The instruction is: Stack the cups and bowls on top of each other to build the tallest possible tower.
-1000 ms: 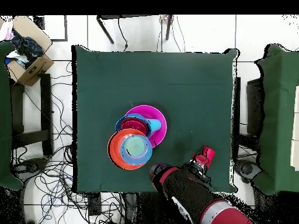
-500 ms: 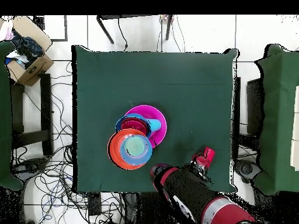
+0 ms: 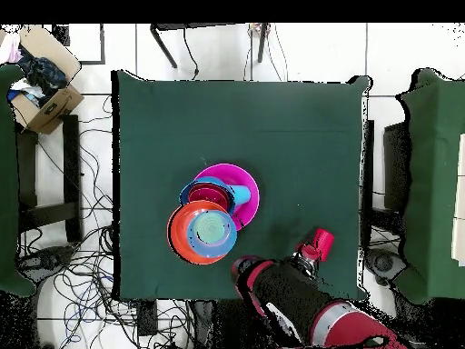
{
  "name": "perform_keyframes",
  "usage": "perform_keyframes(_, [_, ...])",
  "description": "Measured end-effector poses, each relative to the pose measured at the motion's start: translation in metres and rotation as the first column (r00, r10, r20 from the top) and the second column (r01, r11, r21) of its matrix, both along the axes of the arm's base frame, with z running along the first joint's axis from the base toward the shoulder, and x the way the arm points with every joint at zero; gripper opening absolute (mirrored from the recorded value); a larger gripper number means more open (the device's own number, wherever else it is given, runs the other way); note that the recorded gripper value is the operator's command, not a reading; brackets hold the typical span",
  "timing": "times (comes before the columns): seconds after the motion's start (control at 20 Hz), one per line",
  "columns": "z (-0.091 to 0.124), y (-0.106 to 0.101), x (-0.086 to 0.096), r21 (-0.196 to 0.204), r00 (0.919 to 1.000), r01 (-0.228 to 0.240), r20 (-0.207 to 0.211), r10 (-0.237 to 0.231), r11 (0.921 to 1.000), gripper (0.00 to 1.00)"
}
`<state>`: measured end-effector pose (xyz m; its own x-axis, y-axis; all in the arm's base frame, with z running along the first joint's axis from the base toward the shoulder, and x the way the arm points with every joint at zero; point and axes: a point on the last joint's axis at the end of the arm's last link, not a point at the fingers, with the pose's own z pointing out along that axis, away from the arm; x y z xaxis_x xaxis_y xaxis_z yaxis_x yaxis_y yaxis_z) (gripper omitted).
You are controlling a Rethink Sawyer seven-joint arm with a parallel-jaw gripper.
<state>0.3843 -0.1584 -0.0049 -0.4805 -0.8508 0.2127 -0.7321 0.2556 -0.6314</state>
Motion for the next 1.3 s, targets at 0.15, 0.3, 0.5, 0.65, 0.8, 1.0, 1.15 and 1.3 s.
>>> perform_keyframes(0.15, [-0.003,0.003,-0.002,0.005,1.0,-0.003,-0.008,0.003,1.0,1.0])
perform_keyframes(0.3, [-0.005,0.004,-0.004,0.008,0.9999,-0.004,-0.014,0.004,1.0,1.0])
perform_keyframes(0.5, [-0.007,0.006,-0.007,0.011,0.9997,-0.004,-0.023,0.004,0.9999,1.0])
perform_keyframes(0.65, [-0.009,0.008,-0.01,0.015,0.9995,-0.005,-0.03,0.006,0.9999,1.0])
perform_keyframes(0.8, [-0.011,0.01,-0.012,0.019,0.9993,-0.005,-0.038,0.006,0.9998,1.0])
perform_keyframes(1.0, [-0.016,0.013,-0.018,0.026,0.9986,-0.004,-0.053,0.006,0.9997,1.0])
perform_keyframes(1.15, [-0.018,0.014,-0.021,0.026,0.9982,-0.004,-0.06,0.005,0.9996,1.0])
perform_keyframes(1.3, [-0.02,0.015,-0.023,0.019,0.9981,-0.002,-0.062,0.003,0.9998,1.0])
